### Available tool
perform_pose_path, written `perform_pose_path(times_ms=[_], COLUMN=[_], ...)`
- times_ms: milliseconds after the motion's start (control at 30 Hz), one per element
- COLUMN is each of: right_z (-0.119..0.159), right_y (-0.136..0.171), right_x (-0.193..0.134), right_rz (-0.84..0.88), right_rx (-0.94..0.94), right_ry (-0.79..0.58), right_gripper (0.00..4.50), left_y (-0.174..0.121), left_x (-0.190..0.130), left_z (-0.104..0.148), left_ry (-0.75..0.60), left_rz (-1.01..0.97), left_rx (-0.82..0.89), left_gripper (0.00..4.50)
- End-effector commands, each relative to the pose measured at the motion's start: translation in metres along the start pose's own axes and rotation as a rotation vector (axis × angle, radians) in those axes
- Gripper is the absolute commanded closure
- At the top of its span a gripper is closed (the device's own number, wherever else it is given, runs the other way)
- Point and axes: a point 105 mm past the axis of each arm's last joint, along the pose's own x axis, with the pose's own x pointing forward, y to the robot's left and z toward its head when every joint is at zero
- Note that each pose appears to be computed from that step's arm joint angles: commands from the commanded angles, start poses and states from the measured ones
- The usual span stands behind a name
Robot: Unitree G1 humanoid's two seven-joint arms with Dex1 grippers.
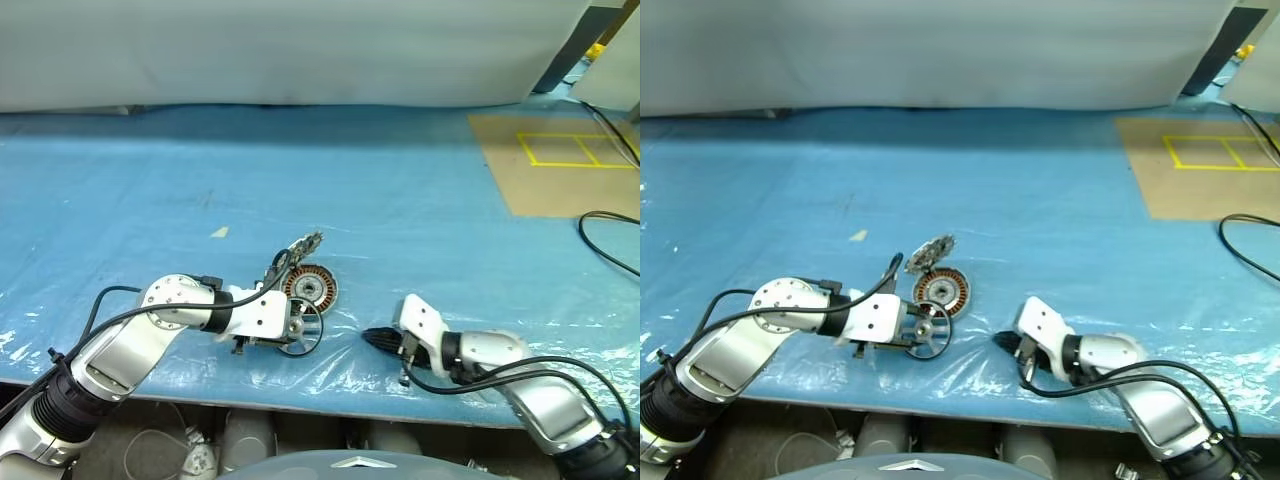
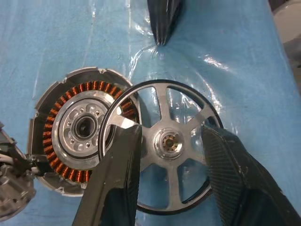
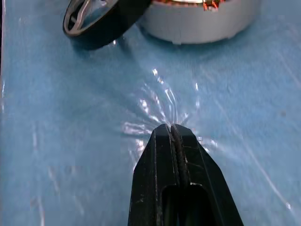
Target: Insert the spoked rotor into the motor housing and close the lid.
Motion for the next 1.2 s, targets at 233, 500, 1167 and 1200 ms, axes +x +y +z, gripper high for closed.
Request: perform_pose_path(times_ms=[233, 500, 1167, 1200], right_z=[-0.049, -0.039, 0.004, 0.001], right_y=[-0.020, -0.020, -0.037, -0.037], right_x=[0.039, 0.035, -0.002, -0.002], right_rz=[-0.002, 0.002, -0.037, -0.037], right_rx=[0.043, 0.029, 0.012, 0.010], right_ry=[0.105, 0.086, -0.031, -0.024], right_gripper=[4.50, 4.50, 4.50, 4.50], left_y=[0.009, 0.016, 0.020, 0.021], left_x=[0.005, -0.005, 0.010, 0.010], left_z=[-0.003, -0.005, -0.008, -0.008], left_ry=[0.054, 0.106, 0.126, 0.127], left_rz=[0.055, 0.078, 0.073, 0.076], left_rx=[0.047, 0.048, 0.021, 0.022], left_gripper=[2.42, 2.42, 2.42, 2.42])
